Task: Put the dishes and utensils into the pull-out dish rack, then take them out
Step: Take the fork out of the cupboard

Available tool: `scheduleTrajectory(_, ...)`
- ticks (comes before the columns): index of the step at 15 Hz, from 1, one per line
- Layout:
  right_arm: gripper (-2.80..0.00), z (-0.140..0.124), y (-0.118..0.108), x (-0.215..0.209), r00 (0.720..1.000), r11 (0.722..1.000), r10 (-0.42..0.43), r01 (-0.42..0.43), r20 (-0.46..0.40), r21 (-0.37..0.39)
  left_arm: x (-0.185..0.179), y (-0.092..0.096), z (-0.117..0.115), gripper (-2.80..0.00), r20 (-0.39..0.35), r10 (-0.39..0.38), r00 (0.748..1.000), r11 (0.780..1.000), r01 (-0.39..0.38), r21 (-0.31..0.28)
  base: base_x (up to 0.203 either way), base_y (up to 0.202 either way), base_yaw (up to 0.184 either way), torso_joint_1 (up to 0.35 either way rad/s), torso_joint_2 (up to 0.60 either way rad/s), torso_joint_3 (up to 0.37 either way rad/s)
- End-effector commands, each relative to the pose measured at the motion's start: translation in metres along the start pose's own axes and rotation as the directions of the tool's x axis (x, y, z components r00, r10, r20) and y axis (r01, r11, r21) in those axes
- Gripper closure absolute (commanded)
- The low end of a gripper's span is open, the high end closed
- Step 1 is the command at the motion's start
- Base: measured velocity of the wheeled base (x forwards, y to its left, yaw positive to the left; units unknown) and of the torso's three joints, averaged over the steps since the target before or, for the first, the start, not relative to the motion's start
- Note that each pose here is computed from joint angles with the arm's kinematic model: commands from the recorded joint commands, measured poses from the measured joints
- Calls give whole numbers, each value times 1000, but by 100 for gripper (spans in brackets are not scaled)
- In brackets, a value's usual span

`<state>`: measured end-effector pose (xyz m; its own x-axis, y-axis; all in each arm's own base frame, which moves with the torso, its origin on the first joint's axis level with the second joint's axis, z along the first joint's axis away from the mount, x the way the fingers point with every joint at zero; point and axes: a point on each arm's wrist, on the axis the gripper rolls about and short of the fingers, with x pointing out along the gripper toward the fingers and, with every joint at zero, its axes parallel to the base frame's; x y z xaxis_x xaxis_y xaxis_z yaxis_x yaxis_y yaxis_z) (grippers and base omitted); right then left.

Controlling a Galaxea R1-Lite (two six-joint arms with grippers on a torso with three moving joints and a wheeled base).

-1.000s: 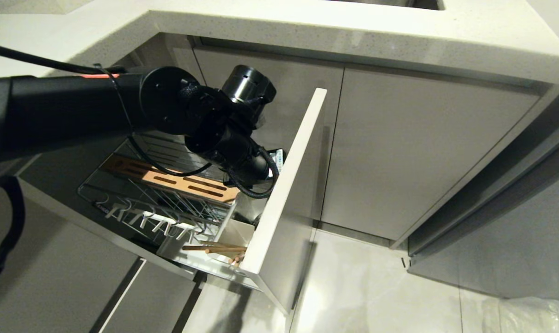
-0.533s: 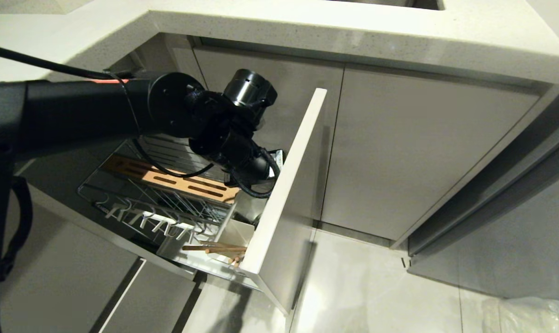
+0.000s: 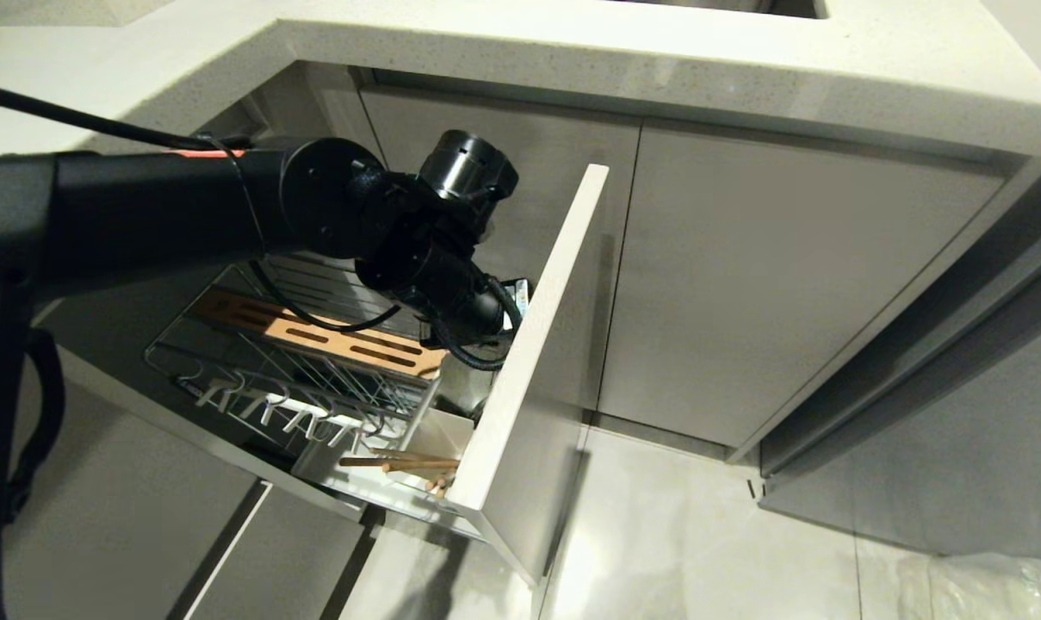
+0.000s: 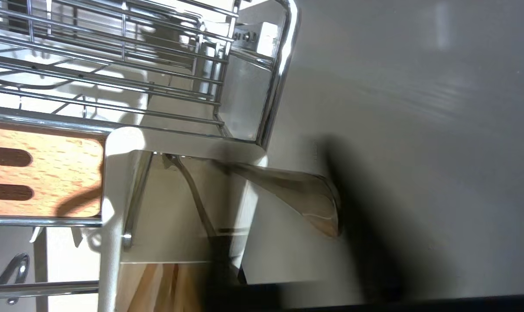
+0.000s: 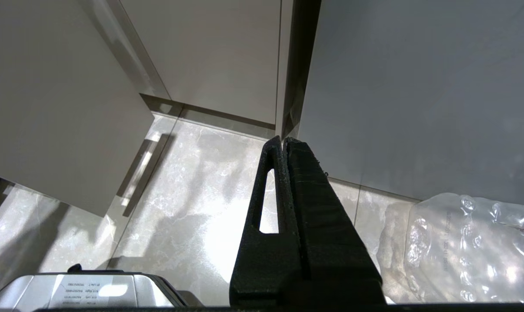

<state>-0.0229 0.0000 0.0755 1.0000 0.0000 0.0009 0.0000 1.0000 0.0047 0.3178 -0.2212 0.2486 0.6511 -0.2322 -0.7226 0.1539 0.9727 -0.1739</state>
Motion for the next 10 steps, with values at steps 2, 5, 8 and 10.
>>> scheduleTrajectory(2,0,0,0,0,1000,1000,0,0,-1,0,-1,0,0,0,-5,-4,1000,1000,4,-6,0,0,0,0,0,0)
scheduleTrajectory(5,0,0,0,0,1000,1000,0,0,-1,0,0,4,2,0,-3,4,1000,1000,-4,-15,0,0,0,0,0,0)
scheduleTrajectory(8,0,0,0,0,1000,1000,0,0,-1,0,-10,1,1,0,11,-11,1000,1000,11,-8,0,0,0,0,0,0)
scheduleTrajectory(10,0,0,0,0,1000,1000,0,0,-1,0,-23,2,4,0,39,-12,999,1000,13,-12,0,0,0,0,0,0)
